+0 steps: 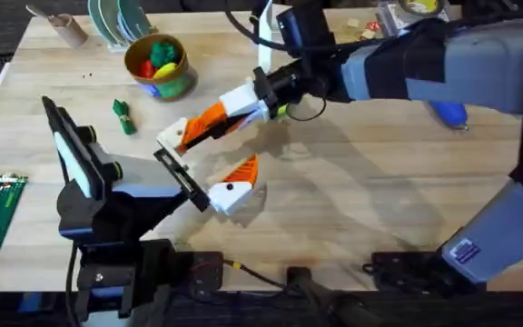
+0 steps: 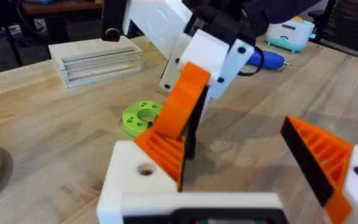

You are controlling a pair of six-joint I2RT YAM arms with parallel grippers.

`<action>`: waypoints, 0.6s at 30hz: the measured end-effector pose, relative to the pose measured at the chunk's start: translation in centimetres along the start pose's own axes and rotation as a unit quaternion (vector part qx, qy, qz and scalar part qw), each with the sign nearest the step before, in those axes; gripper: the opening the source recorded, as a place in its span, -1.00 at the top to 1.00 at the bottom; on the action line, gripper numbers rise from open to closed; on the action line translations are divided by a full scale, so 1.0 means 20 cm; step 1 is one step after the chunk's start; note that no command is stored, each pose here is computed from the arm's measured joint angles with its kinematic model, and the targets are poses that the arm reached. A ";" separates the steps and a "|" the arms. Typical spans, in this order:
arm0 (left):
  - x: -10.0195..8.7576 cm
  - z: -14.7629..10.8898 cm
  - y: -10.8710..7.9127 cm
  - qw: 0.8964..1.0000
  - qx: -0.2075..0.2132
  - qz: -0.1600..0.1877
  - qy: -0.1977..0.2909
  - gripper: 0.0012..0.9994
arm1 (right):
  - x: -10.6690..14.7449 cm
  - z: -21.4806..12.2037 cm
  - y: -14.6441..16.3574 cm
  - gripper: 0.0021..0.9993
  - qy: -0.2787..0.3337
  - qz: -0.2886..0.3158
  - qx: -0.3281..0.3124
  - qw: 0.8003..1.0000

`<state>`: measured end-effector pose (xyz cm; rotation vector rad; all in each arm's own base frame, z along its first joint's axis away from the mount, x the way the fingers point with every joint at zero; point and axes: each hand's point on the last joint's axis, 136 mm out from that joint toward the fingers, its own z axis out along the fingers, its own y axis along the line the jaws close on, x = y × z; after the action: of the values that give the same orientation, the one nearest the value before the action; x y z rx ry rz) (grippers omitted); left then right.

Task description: Pick up the gripper from the table and insert it into the empty holder that is missing its gripper. Then pick up a screw, insert it into the mounting hole, and use the screwdriver to tighten it. Finally, clean up the table by picking up the vegetable and placing it into the bucket.

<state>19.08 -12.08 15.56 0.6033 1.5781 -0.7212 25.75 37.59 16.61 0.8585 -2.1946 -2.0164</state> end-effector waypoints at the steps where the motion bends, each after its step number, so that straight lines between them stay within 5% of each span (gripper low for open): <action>1: 0.00 0.00 0.00 1.000 0.000 0.000 0.000 -0.99 | 0.00 0.02 0.00 0.96 0.002 -0.003 0.000 1.000; 18: 0.00 0.00 0.01 1.000 -0.006 0.001 -0.002 -0.99 | -0.03 0.05 0.01 0.96 -0.009 -0.026 0.008 1.000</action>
<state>19.24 -11.88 15.62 0.5947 1.5771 -0.7094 25.87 38.72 16.96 0.9124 -2.2233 -2.0414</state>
